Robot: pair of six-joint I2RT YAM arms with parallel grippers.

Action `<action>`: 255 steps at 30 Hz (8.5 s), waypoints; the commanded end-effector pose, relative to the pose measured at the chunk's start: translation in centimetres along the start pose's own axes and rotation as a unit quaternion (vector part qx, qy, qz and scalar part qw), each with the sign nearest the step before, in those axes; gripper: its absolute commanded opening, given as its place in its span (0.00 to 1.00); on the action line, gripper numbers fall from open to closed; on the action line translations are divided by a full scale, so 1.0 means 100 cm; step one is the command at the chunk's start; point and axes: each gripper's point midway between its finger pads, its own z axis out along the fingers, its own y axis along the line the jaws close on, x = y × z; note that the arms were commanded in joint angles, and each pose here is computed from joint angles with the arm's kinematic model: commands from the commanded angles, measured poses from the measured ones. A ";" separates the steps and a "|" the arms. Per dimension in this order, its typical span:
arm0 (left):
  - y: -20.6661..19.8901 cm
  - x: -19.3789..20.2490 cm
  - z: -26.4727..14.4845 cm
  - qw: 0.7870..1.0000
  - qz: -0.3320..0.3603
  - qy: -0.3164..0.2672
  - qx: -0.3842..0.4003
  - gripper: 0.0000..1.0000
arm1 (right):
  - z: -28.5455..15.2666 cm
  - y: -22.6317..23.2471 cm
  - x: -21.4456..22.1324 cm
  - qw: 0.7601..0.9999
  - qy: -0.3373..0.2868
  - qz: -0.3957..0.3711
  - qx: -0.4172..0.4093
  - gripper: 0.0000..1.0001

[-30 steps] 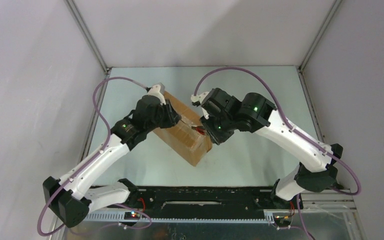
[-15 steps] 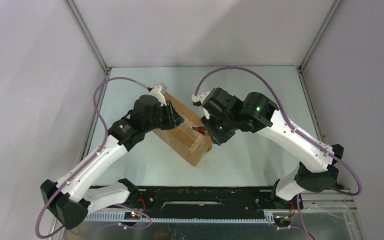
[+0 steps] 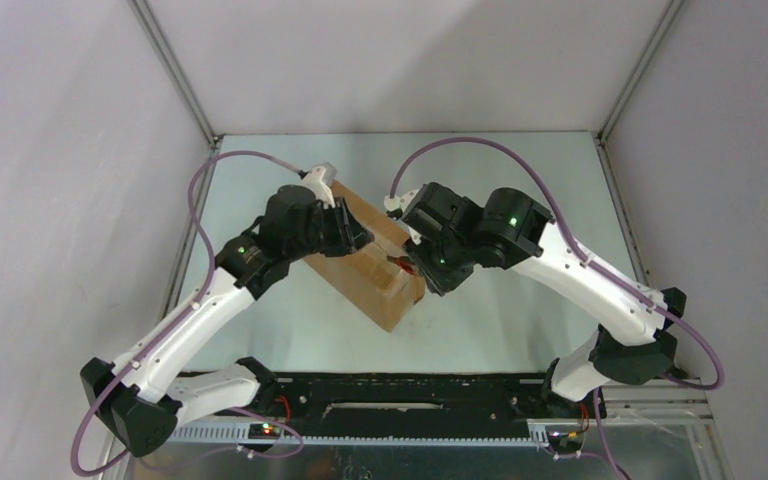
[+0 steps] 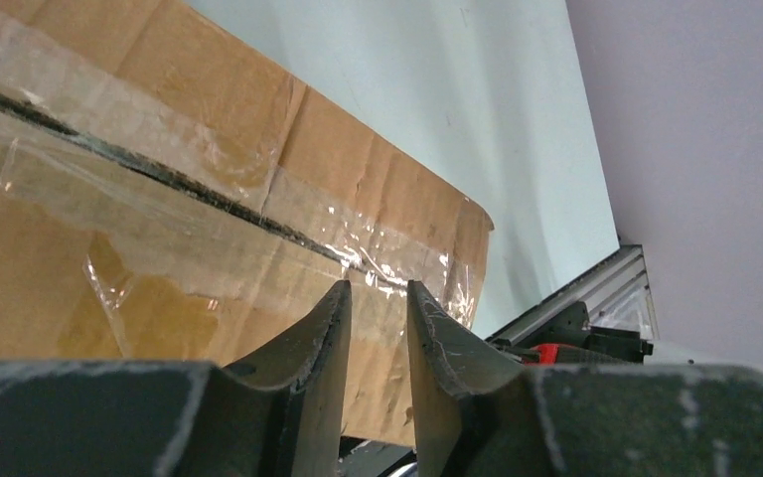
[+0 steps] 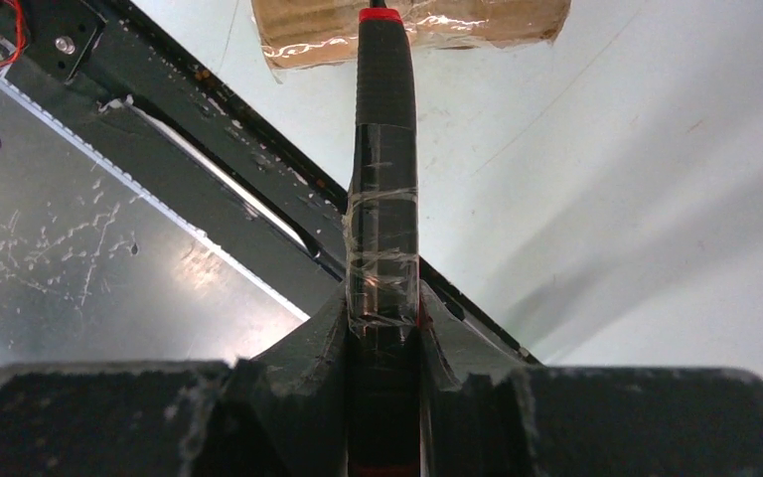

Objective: Unpack the express box
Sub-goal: Cut the express box at the center of the board.

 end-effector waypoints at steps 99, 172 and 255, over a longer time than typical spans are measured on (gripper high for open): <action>-0.046 0.011 -0.003 0.998 -0.022 -0.015 0.056 0.11 | -0.016 0.002 -0.050 0.994 -0.091 -0.013 0.058 0.00; 0.012 0.121 0.056 0.996 -0.026 0.087 -0.021 0.03 | 0.022 -0.039 -0.007 0.987 -0.035 -0.015 0.158 0.00; 0.040 0.166 0.061 0.985 0.049 0.163 -0.019 0.00 | 0.071 -0.034 -0.014 0.975 -0.171 0.141 -0.013 0.00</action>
